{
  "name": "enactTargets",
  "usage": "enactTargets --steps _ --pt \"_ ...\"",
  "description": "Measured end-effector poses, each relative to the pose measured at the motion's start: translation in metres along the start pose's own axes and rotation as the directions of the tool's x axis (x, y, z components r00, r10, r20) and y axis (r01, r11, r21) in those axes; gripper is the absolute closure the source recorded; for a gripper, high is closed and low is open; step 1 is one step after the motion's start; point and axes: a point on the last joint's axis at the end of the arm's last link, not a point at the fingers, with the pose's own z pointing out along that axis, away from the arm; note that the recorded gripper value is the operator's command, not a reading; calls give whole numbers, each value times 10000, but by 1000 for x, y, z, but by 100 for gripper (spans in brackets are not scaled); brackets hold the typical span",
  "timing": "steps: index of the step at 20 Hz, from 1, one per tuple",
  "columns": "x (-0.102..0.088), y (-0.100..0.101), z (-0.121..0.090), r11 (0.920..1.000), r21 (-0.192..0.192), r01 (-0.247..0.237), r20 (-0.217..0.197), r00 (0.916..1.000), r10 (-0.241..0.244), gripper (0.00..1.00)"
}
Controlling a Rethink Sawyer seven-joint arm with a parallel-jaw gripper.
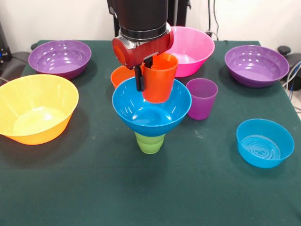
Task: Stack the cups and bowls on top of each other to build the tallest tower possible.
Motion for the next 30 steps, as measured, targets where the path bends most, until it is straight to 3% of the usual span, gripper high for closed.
enactTargets --steps 11,30 --pt "9 0 11 9986 283 443 -318 9986 -434 100" --pt "-1 7 13 9977 195 650 -175 9978 -646 100"
